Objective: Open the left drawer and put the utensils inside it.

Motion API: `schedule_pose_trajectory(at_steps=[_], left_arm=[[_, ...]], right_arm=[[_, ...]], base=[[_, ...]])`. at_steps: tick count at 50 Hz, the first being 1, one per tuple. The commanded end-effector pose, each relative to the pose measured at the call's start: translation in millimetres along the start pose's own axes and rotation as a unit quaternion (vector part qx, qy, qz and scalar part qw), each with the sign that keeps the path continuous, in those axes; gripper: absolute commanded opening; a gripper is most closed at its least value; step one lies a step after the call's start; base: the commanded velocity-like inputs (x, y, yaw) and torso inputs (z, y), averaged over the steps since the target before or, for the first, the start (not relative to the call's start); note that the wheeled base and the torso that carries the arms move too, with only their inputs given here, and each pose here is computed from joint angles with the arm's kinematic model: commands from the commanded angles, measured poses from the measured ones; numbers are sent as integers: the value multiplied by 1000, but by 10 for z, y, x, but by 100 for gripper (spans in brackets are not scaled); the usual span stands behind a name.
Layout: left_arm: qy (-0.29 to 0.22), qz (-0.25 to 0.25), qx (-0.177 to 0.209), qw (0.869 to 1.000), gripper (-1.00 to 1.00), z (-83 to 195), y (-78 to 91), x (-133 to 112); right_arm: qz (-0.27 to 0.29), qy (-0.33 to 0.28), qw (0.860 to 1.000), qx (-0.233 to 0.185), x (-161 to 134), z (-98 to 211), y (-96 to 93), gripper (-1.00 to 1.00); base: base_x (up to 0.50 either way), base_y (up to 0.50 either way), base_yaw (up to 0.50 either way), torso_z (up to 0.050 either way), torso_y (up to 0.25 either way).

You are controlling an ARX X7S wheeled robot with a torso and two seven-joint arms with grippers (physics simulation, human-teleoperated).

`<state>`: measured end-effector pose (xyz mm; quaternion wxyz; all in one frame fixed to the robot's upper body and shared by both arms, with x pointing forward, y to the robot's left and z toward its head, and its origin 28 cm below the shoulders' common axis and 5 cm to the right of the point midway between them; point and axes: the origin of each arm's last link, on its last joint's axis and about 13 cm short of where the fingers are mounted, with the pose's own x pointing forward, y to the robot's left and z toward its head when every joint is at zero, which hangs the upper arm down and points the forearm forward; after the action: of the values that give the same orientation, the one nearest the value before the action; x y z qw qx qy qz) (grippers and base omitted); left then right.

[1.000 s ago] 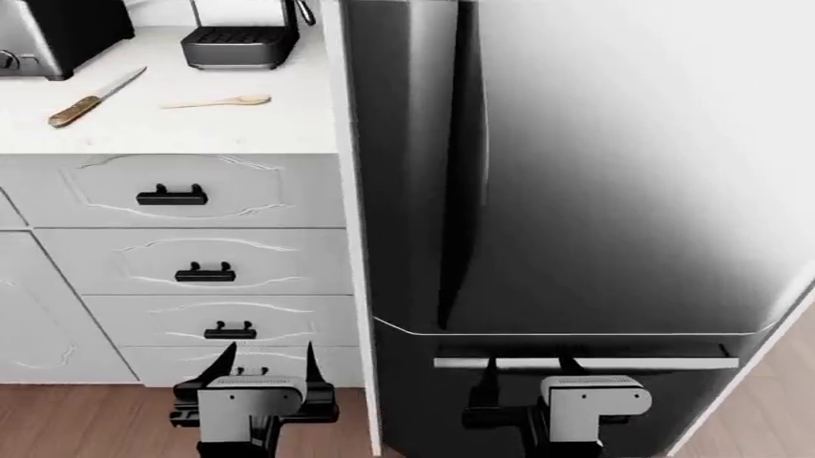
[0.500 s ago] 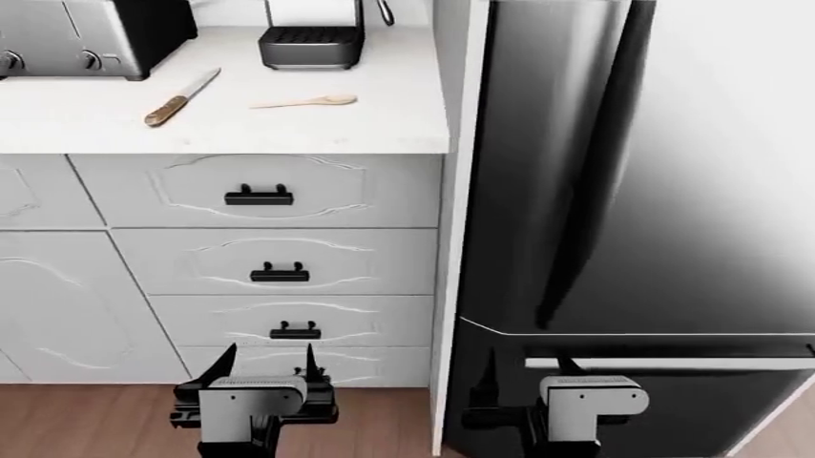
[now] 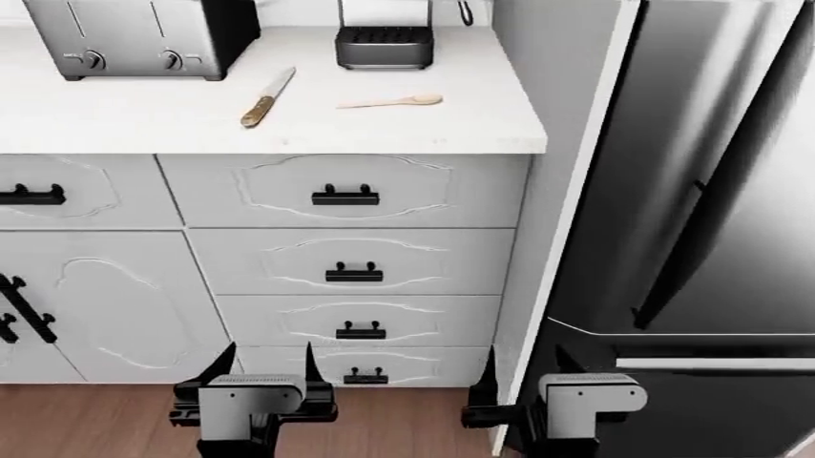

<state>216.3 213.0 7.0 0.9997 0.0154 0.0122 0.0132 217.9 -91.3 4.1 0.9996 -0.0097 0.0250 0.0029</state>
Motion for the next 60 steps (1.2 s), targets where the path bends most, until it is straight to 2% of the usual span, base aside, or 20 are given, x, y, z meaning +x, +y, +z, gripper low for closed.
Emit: schedule_pose_trajectory(at_steps=[1,2,4,60], left_arm=[[11,-5,-2,1000,100,4,-3,-4],[4,-11,-21,1000,100,16,3,-7],[13,4,-2,1000,100,14,2,8],[9,5,5,1000,100,30,8,15]], right_arm=[[1,1,1000,1,4,-4,-1,100],[1,2,1000,1,1,-16,2,100],[1,3,1000,1,1,-20,-1,100],[1,6,1000,4,14,-39,-12,100]], base=[[0,500,0,0,0],[0,500,0,0,0],[0,500,0,49,52],[0,500,0,50,2]])
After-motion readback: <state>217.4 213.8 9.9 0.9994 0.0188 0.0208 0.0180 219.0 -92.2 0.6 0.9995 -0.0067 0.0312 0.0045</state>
